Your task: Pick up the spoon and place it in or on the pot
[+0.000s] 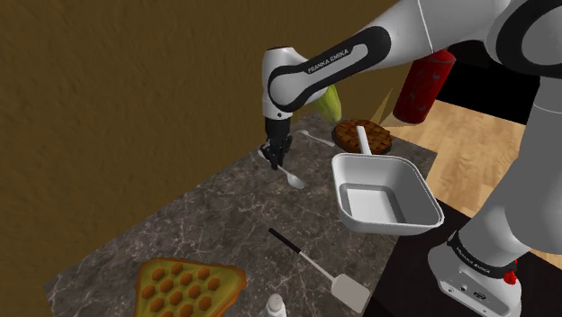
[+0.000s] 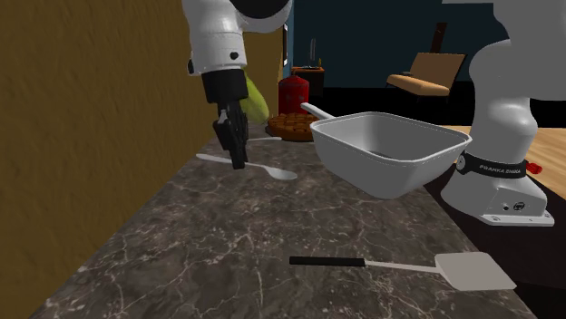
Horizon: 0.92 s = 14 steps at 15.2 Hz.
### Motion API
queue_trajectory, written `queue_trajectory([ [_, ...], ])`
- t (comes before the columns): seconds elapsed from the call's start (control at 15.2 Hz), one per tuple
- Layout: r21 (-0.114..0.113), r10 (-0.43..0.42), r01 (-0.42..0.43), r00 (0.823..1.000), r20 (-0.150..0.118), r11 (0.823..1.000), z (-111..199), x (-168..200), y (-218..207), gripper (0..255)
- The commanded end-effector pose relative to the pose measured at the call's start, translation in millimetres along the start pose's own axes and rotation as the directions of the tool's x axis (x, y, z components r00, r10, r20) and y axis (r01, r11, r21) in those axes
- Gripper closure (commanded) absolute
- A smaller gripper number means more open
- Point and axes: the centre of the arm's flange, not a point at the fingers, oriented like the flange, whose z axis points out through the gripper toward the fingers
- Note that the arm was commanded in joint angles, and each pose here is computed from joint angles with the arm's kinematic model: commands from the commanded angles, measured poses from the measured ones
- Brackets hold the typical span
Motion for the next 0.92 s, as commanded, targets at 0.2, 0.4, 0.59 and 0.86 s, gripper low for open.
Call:
queue_trajectory([
  [0.2, 0.0, 0.0, 0.0, 1.0, 0.0, 1.0, -27, -5, -4, 255],
  [0.4, 0.0, 0.0, 0.0, 1.0, 0.0, 1.0, -42, -7, -6, 255],
  [0.59, 0.0, 0.0, 0.0, 1.0, 0.0, 1.0, -58, -9, -9, 255],
  [0.86, 0.0, 0.0, 0.0, 1.0, 0.0, 1.0, -78, -12, -12, 255],
])
